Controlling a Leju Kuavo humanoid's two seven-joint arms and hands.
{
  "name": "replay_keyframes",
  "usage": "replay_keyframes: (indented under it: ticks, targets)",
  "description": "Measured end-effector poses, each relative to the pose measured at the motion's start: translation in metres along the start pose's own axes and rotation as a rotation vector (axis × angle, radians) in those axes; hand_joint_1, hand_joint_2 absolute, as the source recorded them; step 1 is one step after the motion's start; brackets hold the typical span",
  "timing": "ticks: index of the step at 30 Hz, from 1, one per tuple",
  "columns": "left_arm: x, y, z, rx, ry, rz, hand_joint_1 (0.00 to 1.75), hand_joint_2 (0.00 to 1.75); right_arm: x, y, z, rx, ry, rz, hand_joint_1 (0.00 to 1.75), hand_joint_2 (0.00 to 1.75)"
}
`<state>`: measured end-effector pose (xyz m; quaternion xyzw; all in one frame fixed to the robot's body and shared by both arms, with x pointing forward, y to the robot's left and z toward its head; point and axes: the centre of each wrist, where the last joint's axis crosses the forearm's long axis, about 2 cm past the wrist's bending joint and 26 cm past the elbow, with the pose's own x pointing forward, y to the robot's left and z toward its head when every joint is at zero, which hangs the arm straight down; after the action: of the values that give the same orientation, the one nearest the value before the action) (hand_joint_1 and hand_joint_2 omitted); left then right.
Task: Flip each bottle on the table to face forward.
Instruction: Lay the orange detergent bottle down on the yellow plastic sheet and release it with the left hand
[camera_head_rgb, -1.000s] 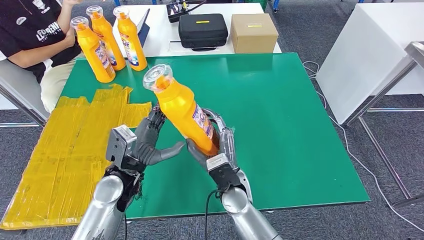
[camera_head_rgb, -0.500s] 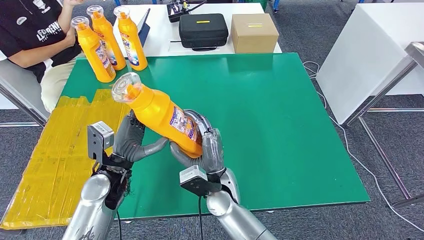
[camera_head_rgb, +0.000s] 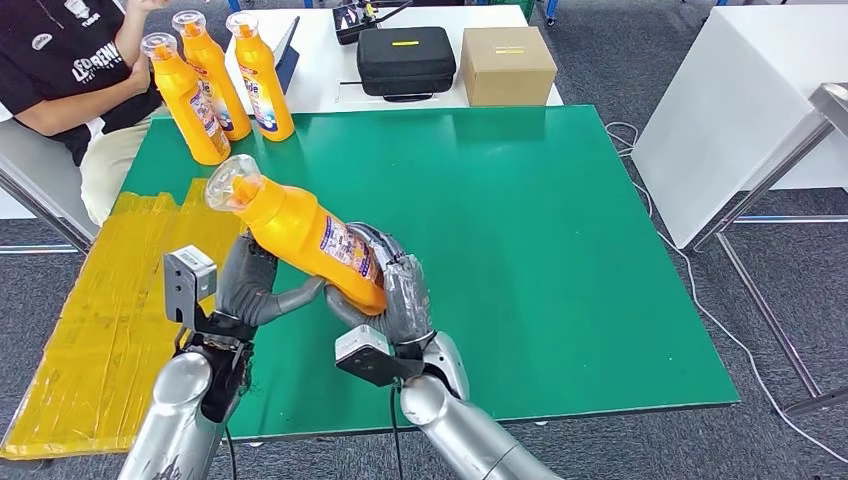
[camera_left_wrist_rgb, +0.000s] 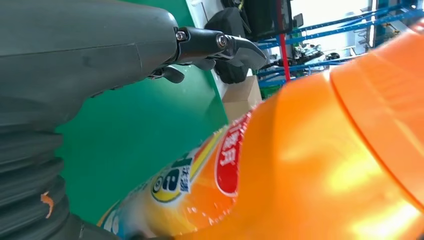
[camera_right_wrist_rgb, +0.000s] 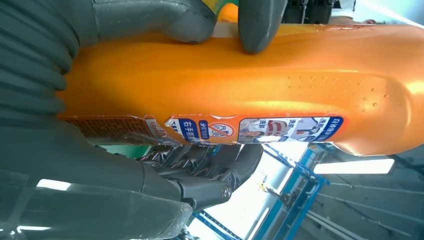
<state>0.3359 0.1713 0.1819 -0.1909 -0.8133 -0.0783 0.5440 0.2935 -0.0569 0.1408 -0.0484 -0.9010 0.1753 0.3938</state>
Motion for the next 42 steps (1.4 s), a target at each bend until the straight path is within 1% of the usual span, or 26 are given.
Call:
replay_keyframes:
  ticks: [7, 12, 20, 25, 32, 42]
  targets:
    - [-0.001, 0.0, 0.0, -0.036, 0.001, 0.048, 0.0, 1.75, -0.003, 0.007, -0.001, 0.027, 0.015, -0.006, 1.75, 1.75]
    - [0.002, -0.001, -0.004, -0.047, -0.011, 0.058, 0.0, 1.75, -0.001, 0.015, 0.004, 0.059, 0.024, -0.015, 1.75, 1.75]
    - [0.002, -0.001, -0.005, -0.051, -0.013, 0.064, 0.0, 1.75, -0.003, 0.017, 0.007, 0.07, 0.033, -0.013, 1.75, 1.75]
    - [0.003, -0.003, -0.007, -0.136, -0.024, 0.167, 0.0, 1.75, -0.004, 0.019, 0.008, 0.069, 0.028, -0.011, 1.75, 1.75]
    - [0.001, -0.008, -0.012, -0.221, 0.006, 0.266, 0.0, 1.75, -0.005, 0.019, 0.012, 0.054, 0.036, -0.008, 1.75, 1.75]
    - [-0.002, -0.012, -0.017, -0.247, 0.043, 0.286, 0.0, 1.75, -0.007, 0.017, 0.016, 0.049, 0.049, -0.003, 1.75, 1.75]
